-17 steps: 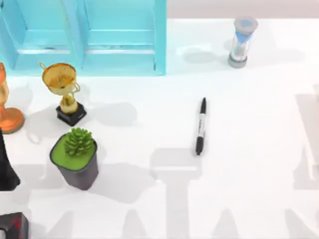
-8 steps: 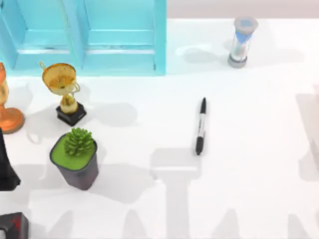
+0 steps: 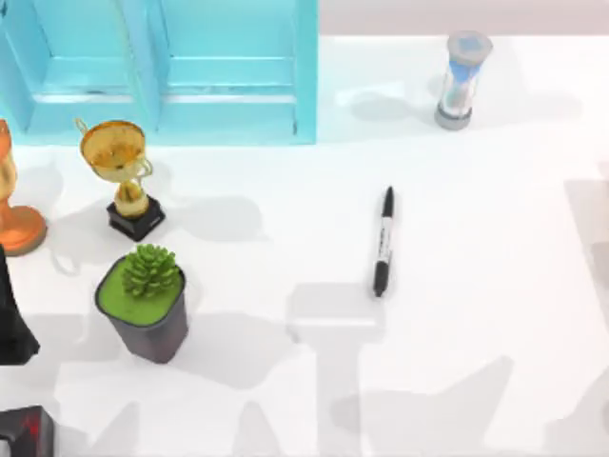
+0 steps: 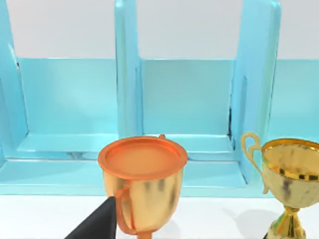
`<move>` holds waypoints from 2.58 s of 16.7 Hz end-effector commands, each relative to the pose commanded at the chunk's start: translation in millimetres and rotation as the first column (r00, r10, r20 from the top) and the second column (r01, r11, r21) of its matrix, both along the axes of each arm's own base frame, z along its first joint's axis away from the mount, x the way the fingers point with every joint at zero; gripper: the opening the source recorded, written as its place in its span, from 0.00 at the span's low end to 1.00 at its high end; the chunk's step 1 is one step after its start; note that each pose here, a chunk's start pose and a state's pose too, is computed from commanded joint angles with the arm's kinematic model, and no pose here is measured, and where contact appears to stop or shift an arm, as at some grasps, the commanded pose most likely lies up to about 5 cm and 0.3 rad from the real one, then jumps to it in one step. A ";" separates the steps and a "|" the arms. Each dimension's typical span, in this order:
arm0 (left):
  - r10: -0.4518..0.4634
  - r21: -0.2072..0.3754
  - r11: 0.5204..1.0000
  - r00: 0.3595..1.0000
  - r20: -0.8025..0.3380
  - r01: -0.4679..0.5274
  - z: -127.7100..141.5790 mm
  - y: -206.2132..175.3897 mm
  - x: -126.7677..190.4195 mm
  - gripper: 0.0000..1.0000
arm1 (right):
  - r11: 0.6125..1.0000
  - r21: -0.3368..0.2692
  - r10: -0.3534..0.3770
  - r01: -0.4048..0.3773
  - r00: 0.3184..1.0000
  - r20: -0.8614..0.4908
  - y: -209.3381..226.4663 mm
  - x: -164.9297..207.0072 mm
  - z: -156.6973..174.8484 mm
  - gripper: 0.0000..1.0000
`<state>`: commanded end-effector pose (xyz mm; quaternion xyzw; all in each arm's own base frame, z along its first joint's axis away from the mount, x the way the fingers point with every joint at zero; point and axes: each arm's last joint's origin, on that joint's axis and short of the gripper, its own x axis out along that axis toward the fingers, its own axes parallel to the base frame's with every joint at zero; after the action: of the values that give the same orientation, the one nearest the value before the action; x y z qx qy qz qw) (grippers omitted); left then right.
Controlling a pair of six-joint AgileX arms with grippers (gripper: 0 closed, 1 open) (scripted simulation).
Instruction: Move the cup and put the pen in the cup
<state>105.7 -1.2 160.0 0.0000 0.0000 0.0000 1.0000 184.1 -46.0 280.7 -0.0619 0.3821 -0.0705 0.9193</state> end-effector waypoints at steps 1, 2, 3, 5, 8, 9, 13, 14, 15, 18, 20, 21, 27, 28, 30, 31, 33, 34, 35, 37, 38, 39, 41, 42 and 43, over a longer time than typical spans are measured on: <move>0.000 0.000 1.000 1.000 0.000 0.000 0.0 0.0 0.0 1.00 | 1.000 0.017 -0.002 0.004 0.995 -0.098 -6.8 14.2 -2.2 1.00; 0.000 0.000 1.000 1.000 0.000 0.000 0.0 0.0 0.0 1.00 | 0.999 0.034 -0.002 0.009 0.981 -0.194 -14.2 27.1 -6.3 1.00; 0.000 0.000 1.000 1.000 0.000 0.000 0.0 0.0 0.0 1.00 | 0.999 0.052 0.000 0.015 0.959 -0.283 -22.0 38.6 -10.7 1.00; 0.000 0.000 1.000 1.000 0.000 0.000 0.0 0.0 0.0 1.00 | 0.996 0.086 0.010 0.031 0.900 -0.435 -39.3 59.0 -17.6 1.00; 0.000 0.000 1.000 1.000 0.000 0.000 0.0 0.0 0.0 1.00 | 0.990 0.133 0.035 0.055 0.805 -0.593 -68.1 88.2 -23.2 1.00; 0.000 0.000 1.000 1.000 0.000 0.000 0.0 0.0 0.0 1.00 | 0.988 0.144 0.043 0.060 0.781 -0.623 -77.9 98.0 -23.6 1.00; 0.000 0.000 1.000 1.000 0.000 0.000 0.0 0.0 0.0 1.00 | 0.984 0.164 0.063 0.067 0.733 -0.678 -111.0 125.8 -20.4 1.00; 0.000 0.000 1.000 1.000 0.000 0.000 0.0 0.0 0.0 1.00 | 0.983 0.169 0.068 0.068 0.724 -0.687 -116.6 129.2 -20.2 1.00; 0.000 0.000 1.000 1.000 0.000 0.000 0.0 0.0 0.0 1.00 | 0.982 0.174 0.072 0.069 0.717 -0.694 -121.0 131.7 -20.6 1.00; 0.000 0.000 1.000 1.000 0.000 0.000 0.0 0.0 0.0 1.00 | 0.981 0.179 0.076 0.072 0.710 -0.700 -124.8 133.6 -21.4 1.00; 0.000 0.000 1.000 1.000 0.000 0.000 0.0 0.0 0.0 1.00 | 0.981 0.179 0.076 0.072 0.710 -0.700 -124.8 133.6 -21.4 1.00; 0.000 0.000 1.000 1.000 0.000 0.000 0.0 0.0 0.0 1.00 | 0.982 0.177 0.077 0.067 0.712 -0.698 -122.9 134.0 -20.9 1.00; 0.000 0.000 1.000 1.000 0.000 0.000 0.0 0.0 0.0 1.00 | 0.981 0.178 0.075 0.071 0.711 -0.699 -125.5 137.0 -66.2 1.00; 0.000 0.000 1.000 1.000 0.000 0.000 0.0 0.0 0.0 1.00 | 0.982 0.175 0.073 0.070 0.716 -0.695 -126.0 137.6 -79.2 1.00; 0.000 0.000 1.000 1.000 0.000 0.000 0.0 0.0 0.0 1.00 | 0.982 0.174 0.072 0.070 0.716 -0.694 -125.7 136.2 -103.1 1.00; 0.000 0.000 1.000 1.000 0.000 0.000 0.0 0.0 0.0 1.00 | 0.982 0.176 0.074 0.071 0.714 -0.697 -125.1 134.8 -112.2 1.00; 0.000 0.000 1.000 1.000 0.000 0.000 0.0 0.0 0.0 1.00 | 0.981 0.179 0.075 0.072 0.710 -0.700 -124.6 133.3 -121.2 1.00; 0.000 0.000 1.000 1.000 0.000 0.000 0.0 0.0 0.0 1.00 | 0.981 0.179 0.076 0.072 0.710 -0.700 -124.6 133.2 -121.4 1.00; 0.000 0.000 1.000 1.000 0.000 0.000 0.0 0.0 0.0 1.00 | 0.981 0.179 0.076 0.072 0.710 -0.700 -124.6 133.2 -121.4 1.00; 0.000 0.000 1.000 1.000 0.000 0.000 0.0 0.0 0.0 1.00 | 0.981 0.179 0.076 0.072 0.710 -0.700 -124.6 133.2 -121.4 0.92; 0.000 0.000 1.000 1.000 0.000 0.000 0.0 0.0 0.0 1.00 | 0.981 0.179 0.076 0.072 0.710 -0.700 -124.6 133.2 -121.4 0.85; 0.000 0.000 1.000 1.000 0.000 0.000 0.0 0.0 0.0 1.00 | 0.981 0.179 0.076 0.072 0.710 -0.700 -124.6 133.2 -121.4 0.77; 0.000 0.000 1.000 1.000 0.000 0.000 0.0 0.0 0.0 1.00 | 0.981 0.179 0.076 0.072 0.710 -0.700 -124.6 133.2 -121.4 0.62; 0.000 0.000 1.000 1.000 0.000 0.000 0.0 0.0 0.0 1.00 | 0.981 0.179 0.076 0.072 0.710 -0.700 -124.6 133.2 -121.4 0.55; 0.000 0.000 1.000 1.000 0.000 0.000 0.0 0.0 0.0 1.00 | 0.981 0.179 0.076 0.072 0.710 -0.700 -124.6 133.2 -121.4 0.47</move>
<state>105.7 -1.2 160.0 0.0000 0.0000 0.0000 1.0000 317.4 -170.6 159.3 0.0047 0.7083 -0.0034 0.7059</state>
